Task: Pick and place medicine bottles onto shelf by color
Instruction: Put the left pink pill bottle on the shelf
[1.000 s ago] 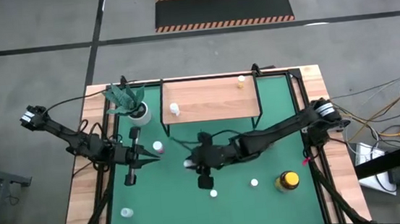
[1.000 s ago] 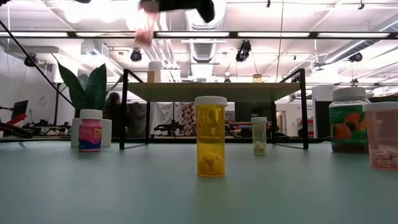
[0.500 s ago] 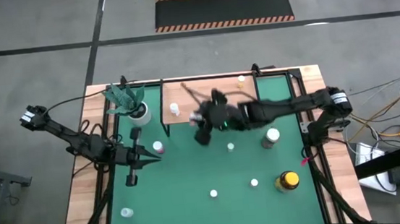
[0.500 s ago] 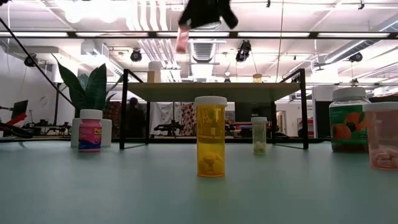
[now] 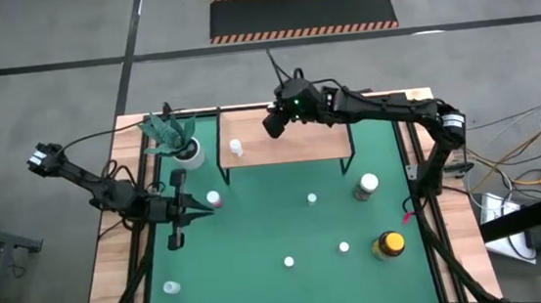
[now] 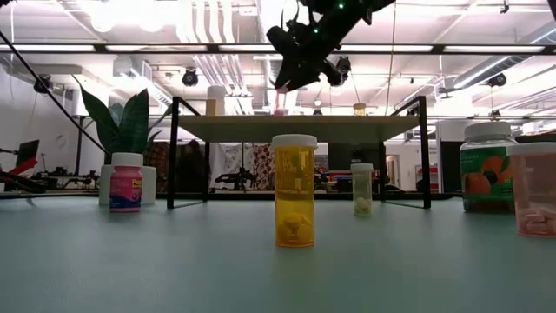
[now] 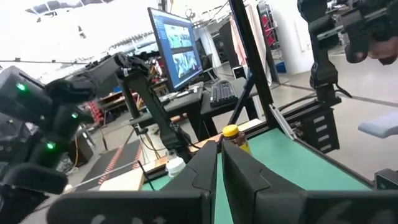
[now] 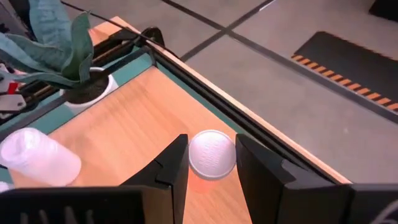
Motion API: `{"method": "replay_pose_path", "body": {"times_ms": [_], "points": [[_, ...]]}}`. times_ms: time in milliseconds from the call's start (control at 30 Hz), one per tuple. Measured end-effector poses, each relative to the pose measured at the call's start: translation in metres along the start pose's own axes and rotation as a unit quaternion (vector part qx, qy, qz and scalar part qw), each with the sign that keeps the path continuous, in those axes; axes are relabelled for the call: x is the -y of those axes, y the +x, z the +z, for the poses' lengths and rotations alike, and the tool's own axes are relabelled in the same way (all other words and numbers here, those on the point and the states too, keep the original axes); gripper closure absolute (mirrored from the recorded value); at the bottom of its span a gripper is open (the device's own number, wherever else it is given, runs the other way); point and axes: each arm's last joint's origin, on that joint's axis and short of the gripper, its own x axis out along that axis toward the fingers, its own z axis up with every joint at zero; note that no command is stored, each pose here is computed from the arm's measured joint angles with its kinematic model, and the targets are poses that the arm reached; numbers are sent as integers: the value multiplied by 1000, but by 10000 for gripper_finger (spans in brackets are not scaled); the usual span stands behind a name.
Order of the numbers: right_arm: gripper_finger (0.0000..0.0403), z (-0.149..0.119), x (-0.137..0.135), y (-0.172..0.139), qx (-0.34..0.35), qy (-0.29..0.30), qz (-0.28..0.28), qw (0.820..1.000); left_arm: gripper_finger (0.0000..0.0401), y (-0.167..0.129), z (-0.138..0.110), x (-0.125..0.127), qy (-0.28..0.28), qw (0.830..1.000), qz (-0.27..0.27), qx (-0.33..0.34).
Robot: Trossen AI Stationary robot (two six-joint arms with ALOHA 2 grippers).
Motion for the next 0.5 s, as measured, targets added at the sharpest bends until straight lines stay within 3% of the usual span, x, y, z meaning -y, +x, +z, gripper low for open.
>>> {"method": "replay_pose_path", "body": {"times_ms": [500], "points": [[294, -15, 2, 23, -22, -32, -49, 998, 393, -2, 2, -2, 9, 1000, 4, 10]]}}
